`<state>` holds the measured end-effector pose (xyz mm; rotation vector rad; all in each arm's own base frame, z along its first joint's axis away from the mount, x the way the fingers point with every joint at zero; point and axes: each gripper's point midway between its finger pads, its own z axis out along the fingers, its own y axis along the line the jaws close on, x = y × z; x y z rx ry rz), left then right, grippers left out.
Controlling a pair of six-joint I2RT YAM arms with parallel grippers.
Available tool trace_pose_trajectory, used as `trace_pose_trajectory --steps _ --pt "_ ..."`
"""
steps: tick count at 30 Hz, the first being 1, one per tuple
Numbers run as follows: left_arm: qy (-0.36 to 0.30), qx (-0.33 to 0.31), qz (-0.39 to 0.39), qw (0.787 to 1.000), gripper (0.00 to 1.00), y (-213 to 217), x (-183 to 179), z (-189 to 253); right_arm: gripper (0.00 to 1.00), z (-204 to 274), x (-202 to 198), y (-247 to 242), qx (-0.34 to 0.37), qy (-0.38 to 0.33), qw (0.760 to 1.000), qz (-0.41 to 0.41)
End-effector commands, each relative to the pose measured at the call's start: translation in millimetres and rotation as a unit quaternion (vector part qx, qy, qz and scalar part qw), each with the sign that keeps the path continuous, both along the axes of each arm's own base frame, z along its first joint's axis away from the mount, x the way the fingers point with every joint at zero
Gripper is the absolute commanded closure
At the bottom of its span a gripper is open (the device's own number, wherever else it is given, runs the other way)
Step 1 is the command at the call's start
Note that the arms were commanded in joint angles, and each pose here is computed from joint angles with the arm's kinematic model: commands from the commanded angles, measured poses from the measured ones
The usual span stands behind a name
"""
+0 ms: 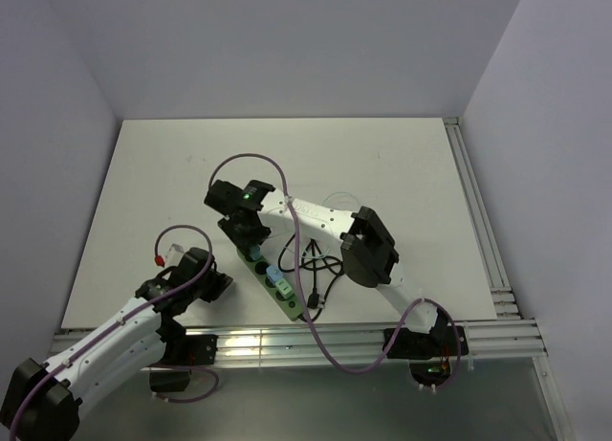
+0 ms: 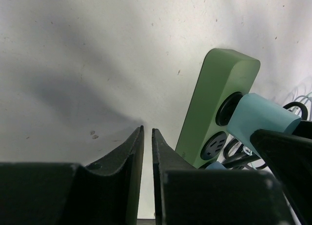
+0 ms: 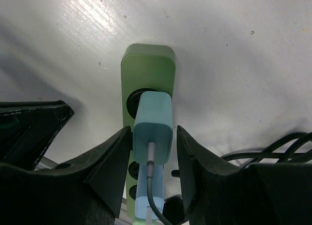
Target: Insert the plug
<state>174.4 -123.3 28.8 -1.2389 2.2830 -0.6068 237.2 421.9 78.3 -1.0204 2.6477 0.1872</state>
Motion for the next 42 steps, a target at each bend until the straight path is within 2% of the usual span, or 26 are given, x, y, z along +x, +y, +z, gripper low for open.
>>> trace_pose_trajectory --steps 1,15,19,22,23,25,26,27,32,35,42 --pt "-0.007 -0.009 -0.002 1.000 0.82 -3.6 3.8 1.8 0.50 43.6 3.3 7.1 0.043 -0.032 0.999 0.003" --pt "-0.008 -0.012 -0.003 1.000 0.83 -3.3 2.3 1.4 0.54 45.4 3.9 7.1 0.049 -0.034 0.998 0.000" --pt "-0.006 -0.010 -0.003 1.000 0.82 -3.2 2.2 0.7 0.58 42.8 4.4 7.4 0.046 -0.031 0.998 0.000" --pt "-0.006 -0.010 -0.004 1.000 0.83 -3.4 2.0 0.0 0.65 38.7 3.4 6.2 0.044 -0.029 0.999 0.001" --pt "-0.006 -0.009 -0.005 1.000 0.83 -3.5 2.1 -0.1 0.75 38.0 3.6 6.1 0.043 -0.029 0.999 0.000" --pt "-0.005 -0.008 -0.005 1.000 0.82 -3.3 1.9 -1.2 0.86 36.8 4.1 4.3 0.040 -0.029 0.999 -0.002" --pt "-0.005 -0.008 -0.005 1.000 0.83 -3.3 2.5 -1.1 0.98 36.4 5.8 3.0 0.037 -0.034 0.999 -0.005" --pt "-0.006 -0.008 -0.007 1.000 0.82 -3.6 2.4 -1.2 1.00 34.6 6.0 1.8 0.034 -0.034 0.999 -0.005" --pt "-0.007 -0.007 -0.007 1.000 0.84 -5.0 5.0 -2.9 1.00 22.5 7.9 -3.5 0.029 -0.041 0.999 -0.006" --pt "-0.012 -0.011 -0.009 1.000 0.91 -7.8 8.4 -4.6 1.00 -5.6 5.4 -8.3 0.035 -0.027 0.999 -0.004" --pt "-0.002 -0.008 -0.018 1.000 0.93 -10.2 8.0 -8.5 1.00 -33.7 -3.6 -12.4 0.057 -0.007 0.998 0.001"
